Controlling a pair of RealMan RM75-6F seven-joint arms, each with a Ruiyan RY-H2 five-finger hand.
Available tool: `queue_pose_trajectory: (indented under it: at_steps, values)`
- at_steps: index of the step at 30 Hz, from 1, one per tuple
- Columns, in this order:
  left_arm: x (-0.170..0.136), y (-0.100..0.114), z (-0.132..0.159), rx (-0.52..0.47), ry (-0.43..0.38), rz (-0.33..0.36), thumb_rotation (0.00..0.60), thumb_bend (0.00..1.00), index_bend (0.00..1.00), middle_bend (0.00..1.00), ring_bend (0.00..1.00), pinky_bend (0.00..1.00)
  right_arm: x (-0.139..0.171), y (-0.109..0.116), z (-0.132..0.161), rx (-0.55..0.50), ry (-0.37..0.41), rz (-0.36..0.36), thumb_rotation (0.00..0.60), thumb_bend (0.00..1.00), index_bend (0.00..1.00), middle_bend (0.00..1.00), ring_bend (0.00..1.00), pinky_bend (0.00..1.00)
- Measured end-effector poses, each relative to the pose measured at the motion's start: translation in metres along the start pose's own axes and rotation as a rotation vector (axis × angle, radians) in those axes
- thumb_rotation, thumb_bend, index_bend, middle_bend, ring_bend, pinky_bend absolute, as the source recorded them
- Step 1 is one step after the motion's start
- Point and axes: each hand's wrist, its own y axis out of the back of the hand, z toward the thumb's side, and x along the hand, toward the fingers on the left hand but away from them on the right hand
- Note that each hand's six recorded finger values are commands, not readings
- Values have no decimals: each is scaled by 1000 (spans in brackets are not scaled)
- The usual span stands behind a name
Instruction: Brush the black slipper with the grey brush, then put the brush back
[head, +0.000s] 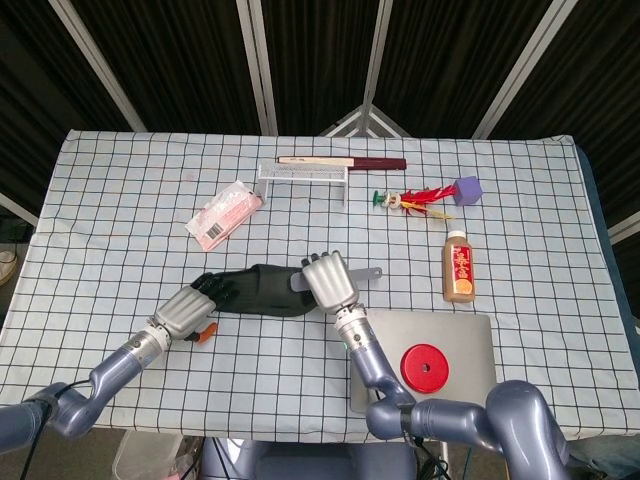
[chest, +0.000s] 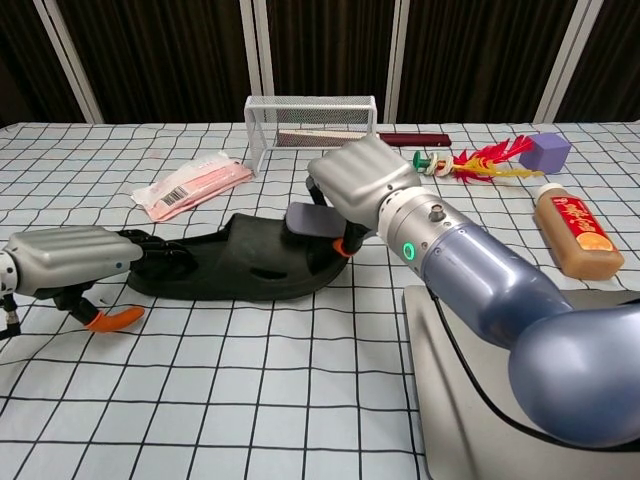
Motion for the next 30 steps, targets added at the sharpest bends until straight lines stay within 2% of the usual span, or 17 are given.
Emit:
queue_pose_trajectory:
  at_steps: [7,15,18,30]
  values:
    - [-1,0,3,-1,-7,-3,469,707,0,32,0,0,5,1,16,15,20,0,600,770,813,759,591,631]
    - [-5,3,10,-2,-13,-31,472,728,0,9,0,0,10,2,35,107,44,-9,600,771,813,759,591,618]
    - [-5,6,13,-6,-18,-32,473,729,0,12,0,0,12,3,45,109,53,-8,600,771,813,759,591,618]
    - [-2,9,17,-14,-33,-40,472,737,0,12,0,0,10,19,60,146,53,-41,600,770,813,759,591,608]
